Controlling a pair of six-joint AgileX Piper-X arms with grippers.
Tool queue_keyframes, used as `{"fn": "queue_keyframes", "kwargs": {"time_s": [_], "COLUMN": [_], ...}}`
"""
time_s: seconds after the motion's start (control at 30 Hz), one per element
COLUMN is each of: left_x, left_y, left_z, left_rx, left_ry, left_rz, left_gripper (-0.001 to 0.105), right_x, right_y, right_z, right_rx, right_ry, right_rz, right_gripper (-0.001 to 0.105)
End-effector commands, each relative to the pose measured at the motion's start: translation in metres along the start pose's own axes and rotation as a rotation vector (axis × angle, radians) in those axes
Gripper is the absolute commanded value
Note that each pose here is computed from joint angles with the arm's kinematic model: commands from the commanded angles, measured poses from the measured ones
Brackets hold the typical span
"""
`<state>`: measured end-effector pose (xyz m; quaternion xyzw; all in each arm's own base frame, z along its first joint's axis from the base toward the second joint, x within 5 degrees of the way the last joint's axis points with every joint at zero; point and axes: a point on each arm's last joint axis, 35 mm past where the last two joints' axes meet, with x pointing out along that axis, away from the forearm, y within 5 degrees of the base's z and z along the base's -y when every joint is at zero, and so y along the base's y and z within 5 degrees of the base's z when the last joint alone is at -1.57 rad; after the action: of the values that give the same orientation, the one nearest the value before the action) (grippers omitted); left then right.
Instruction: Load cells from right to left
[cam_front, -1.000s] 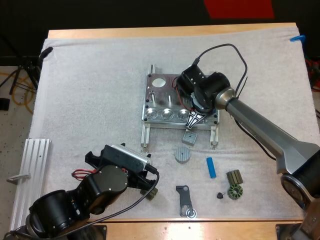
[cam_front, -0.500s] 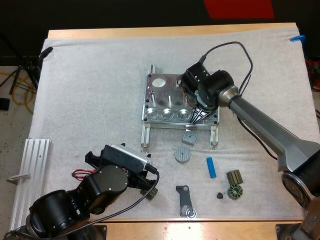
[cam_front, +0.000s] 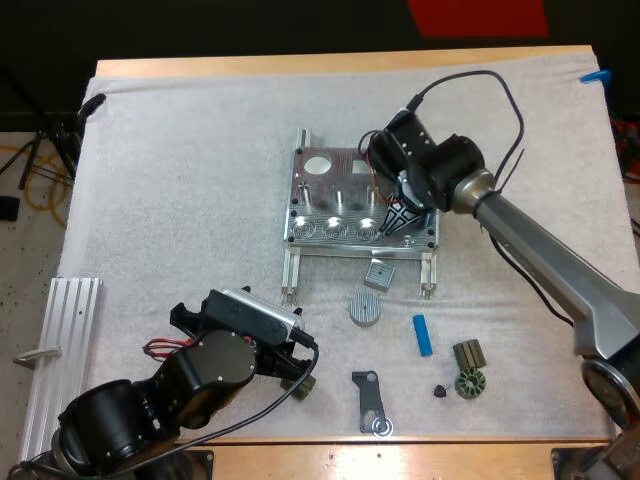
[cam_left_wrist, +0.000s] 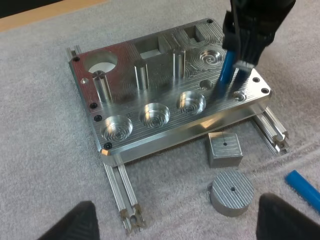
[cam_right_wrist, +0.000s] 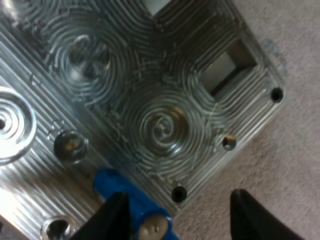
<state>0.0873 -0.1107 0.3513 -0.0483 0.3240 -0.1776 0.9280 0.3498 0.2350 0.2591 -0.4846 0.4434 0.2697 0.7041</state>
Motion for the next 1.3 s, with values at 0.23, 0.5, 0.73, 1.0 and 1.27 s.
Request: {"fn": "queue_keyframes", "kwargs": {"time_s": [0.23, 0.5, 0.73, 1.0, 1.27], "left_x": [-0.002, -0.002, -0.002, -0.002, -0.002], "left_y": [0.001, 0.001, 0.001, 0.001, 0.001], "left_z": [0.002, 0.002, 0.002, 0.002, 0.002], "left_rx": [-0.009, -0.009, -0.009, -0.009, -0.009], "left_ry": [-0.021, -0.021, -0.021, -0.021, -0.021], "left_rz": [0.014, 0.014, 0.014, 0.014, 0.014], "left_gripper": [0.065, 0.065, 0.065, 0.065, 0.065], "right_x": [-0.011, -0.009, 0.003, 0.007, 0.007], "right_y": [-0.008, -0.013, -0.011, -0.007, -0.007], "right_z": [-0.002, -0.004, -0.006, -0.007, -0.007], "right_rx": [0.024, 0.022, 0.017, 0.023, 0.023], "right_ry": [-0.018, 0.019, 0.049, 0.038, 0.041], "right_rz": [-0.049, -0.11, -0.093, -0.031, -0.035], "right_gripper": [0.045, 0.044, 0.044, 0.044, 0.044]}}
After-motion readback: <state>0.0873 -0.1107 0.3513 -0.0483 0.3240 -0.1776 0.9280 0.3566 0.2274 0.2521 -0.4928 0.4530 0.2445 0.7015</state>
